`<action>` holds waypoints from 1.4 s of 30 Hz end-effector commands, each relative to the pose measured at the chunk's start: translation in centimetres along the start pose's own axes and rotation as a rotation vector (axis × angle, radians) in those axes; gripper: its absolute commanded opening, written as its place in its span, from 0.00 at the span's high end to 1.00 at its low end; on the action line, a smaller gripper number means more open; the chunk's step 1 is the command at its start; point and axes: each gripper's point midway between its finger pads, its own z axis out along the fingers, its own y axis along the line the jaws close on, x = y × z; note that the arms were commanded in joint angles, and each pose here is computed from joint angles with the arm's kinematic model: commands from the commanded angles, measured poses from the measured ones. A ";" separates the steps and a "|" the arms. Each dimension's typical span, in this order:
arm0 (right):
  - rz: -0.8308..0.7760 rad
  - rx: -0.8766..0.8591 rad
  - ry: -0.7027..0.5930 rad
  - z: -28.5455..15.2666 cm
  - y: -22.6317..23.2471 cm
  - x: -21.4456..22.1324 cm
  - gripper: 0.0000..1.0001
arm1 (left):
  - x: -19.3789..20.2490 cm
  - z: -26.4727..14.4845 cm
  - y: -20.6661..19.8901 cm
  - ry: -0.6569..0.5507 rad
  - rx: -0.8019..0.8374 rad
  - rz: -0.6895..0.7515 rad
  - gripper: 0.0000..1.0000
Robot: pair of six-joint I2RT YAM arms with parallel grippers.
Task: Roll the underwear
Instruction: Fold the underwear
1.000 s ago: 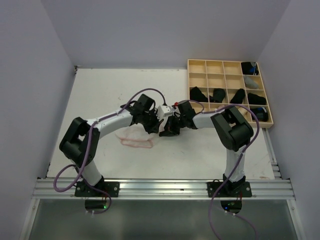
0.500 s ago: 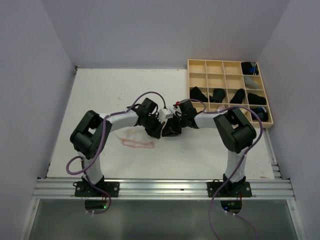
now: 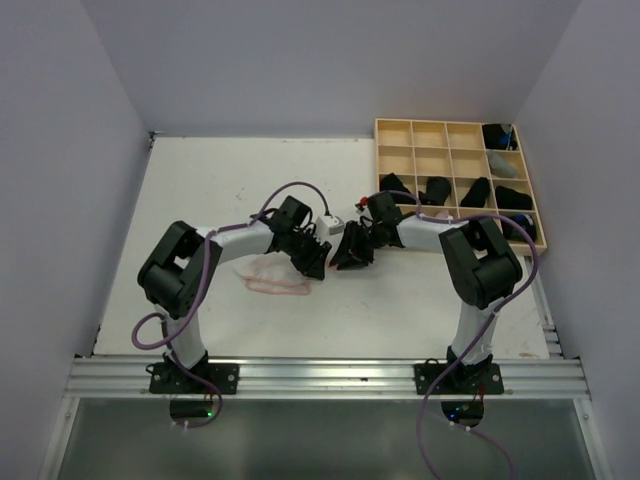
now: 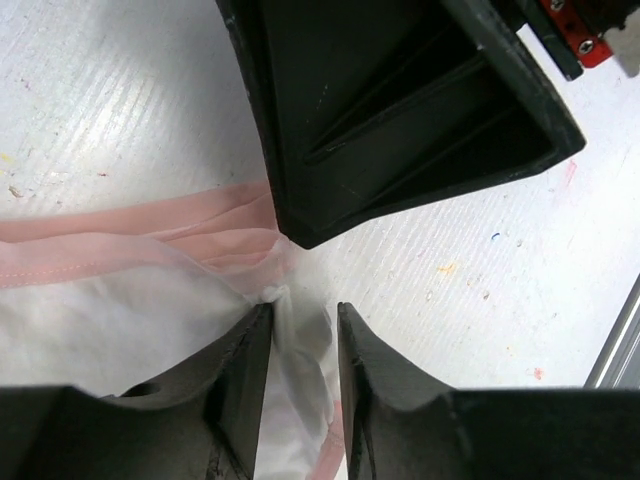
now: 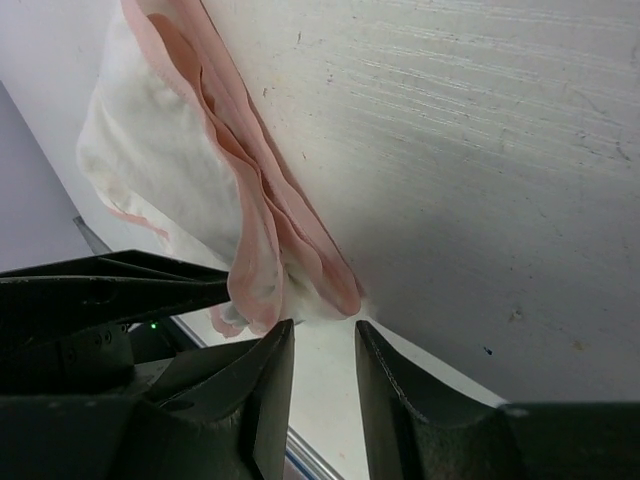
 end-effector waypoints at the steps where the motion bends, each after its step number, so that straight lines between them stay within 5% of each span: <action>1: -0.037 -0.059 -0.034 -1.2 2.7 -1.1 0.65 | 0.1 -0.6 1.1 -0.012 -0.046 0.009 0.62; 17: -0.072 -0.078 -0.085 -1.1 4.4 -2.9 0.60 | 0.1 -0.6 1.0 -0.008 -0.038 0.038 0.59; 28: -0.101 0.030 0.027 1.8 1.9 -1.8 0.60 | 0.5 -0.6 1.1 0.005 -0.041 0.042 0.57; 34: -0.153 0.106 0.027 0.7 0.5 -2.1 1.00 | 0.5 -1.7 0.5 -0.006 -0.048 0.075 0.58; 39: -0.136 0.119 0.049 1.5 -0.2 -1.9 1.00 | -2.7 -5.1 -2.0 -0.135 -0.032 0.167 0.60; 42: -0.129 0.126 0.065 1.8 -0.5 -1.8 1.00 | -2.0 -5.7 -2.7 -0.101 -0.020 0.150 0.63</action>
